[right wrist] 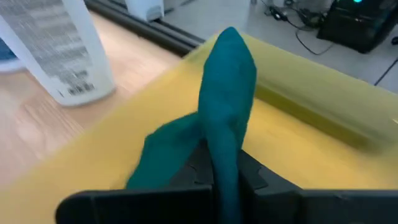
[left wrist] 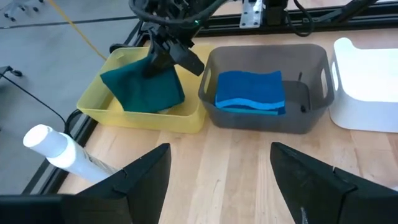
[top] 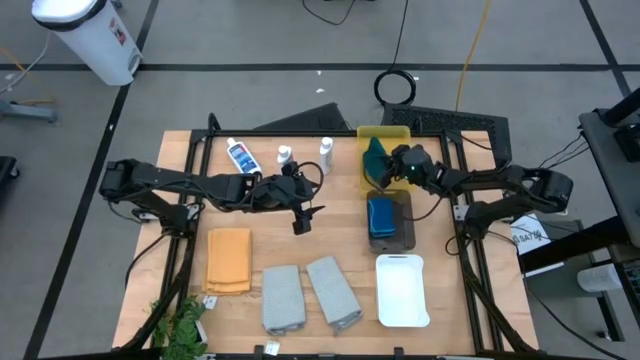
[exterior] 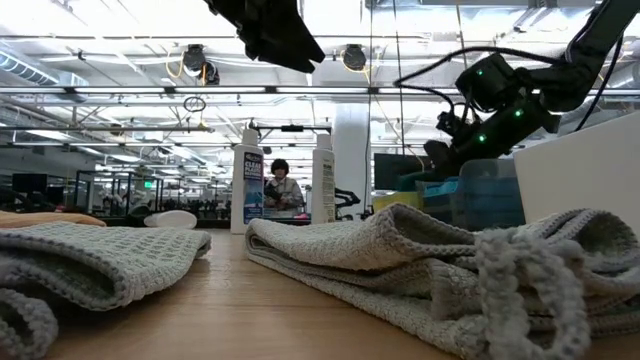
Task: Pick & Place Kitchen Items
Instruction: Put the green towel into the yellow bin
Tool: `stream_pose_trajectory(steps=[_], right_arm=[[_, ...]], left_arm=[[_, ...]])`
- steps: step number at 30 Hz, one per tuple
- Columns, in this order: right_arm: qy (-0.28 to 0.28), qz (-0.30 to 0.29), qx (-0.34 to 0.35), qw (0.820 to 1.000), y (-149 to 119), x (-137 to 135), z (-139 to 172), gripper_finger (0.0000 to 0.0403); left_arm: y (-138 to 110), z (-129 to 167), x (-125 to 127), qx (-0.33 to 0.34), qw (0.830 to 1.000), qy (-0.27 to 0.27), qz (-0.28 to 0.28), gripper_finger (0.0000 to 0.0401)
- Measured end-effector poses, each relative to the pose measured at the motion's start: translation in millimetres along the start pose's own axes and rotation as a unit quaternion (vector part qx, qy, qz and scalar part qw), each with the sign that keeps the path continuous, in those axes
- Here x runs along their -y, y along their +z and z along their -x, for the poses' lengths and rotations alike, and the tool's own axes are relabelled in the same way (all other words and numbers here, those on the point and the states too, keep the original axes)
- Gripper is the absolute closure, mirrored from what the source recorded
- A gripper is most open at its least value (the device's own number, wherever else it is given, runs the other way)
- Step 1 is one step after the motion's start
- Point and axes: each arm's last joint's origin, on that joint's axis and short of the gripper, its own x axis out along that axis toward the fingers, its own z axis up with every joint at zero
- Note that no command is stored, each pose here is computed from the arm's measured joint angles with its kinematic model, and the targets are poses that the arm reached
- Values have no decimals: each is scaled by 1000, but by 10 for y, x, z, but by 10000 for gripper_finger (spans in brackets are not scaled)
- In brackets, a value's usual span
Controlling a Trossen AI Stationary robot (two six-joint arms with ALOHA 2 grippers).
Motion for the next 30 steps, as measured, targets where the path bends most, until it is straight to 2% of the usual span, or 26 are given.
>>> stream_pose_trajectory(steps=[9, 13, 20, 26, 30], right_arm=[[-24, 2, -29, 999, -43, 107, -22, 402], [-29, 3, -38, 999, -60, 127, -24, 384], [-71, 34, -51, 996, -90, 155, -18, 299], [-68, 54, -42, 995, -69, 152, -19, 217], [-63, 64, -21, 996, -24, 138, -18, 176]], left_arm=[[1, 0, 0, 0, 1000, 0, 0, 128], [1, 0, 0, 1, 1000, 0, 0, 127], [0, 0, 0, 1, 1000, 0, 0, 128], [0, 0, 0, 1, 1000, 0, 0, 127], [0, 0, 0, 1, 1000, 0, 0, 128]])
